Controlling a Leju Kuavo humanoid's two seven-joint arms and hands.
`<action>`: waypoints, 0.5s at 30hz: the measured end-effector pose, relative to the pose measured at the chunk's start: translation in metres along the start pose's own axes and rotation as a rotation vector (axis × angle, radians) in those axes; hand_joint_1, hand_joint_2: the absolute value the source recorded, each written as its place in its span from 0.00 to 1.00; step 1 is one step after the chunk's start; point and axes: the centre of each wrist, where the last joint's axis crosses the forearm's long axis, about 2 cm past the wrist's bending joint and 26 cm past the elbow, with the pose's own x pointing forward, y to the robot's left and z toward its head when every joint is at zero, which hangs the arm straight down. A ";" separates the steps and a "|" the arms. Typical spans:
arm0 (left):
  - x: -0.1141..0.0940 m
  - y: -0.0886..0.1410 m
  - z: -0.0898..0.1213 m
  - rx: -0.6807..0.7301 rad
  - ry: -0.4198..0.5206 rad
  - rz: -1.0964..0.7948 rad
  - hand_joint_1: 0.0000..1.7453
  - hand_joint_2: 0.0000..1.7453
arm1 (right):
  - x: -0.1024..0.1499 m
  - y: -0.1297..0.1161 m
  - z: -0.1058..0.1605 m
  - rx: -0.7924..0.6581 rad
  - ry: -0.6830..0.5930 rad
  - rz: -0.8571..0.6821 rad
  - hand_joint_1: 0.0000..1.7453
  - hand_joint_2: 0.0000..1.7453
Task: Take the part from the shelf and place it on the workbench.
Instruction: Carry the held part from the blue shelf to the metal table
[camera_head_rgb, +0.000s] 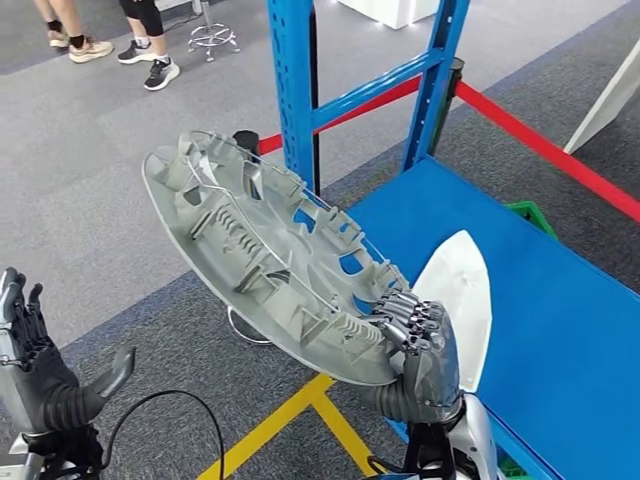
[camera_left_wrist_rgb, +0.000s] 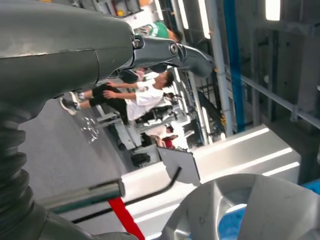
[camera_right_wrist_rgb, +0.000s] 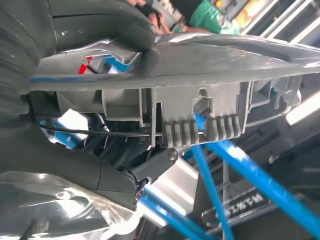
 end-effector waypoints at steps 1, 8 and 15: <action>0.000 0.000 0.000 0.000 0.001 0.000 0.00 1.00 | 0.000 0.000 0.000 0.000 0.000 0.000 1.00 1.00; 0.001 -0.002 0.000 -0.003 -0.003 0.005 0.00 1.00 | 0.001 0.000 0.002 0.002 0.005 -0.004 1.00 1.00; 0.001 -0.003 0.000 -0.002 -0.004 0.006 0.00 1.00 | 0.001 0.000 0.003 -0.004 0.012 -0.005 1.00 1.00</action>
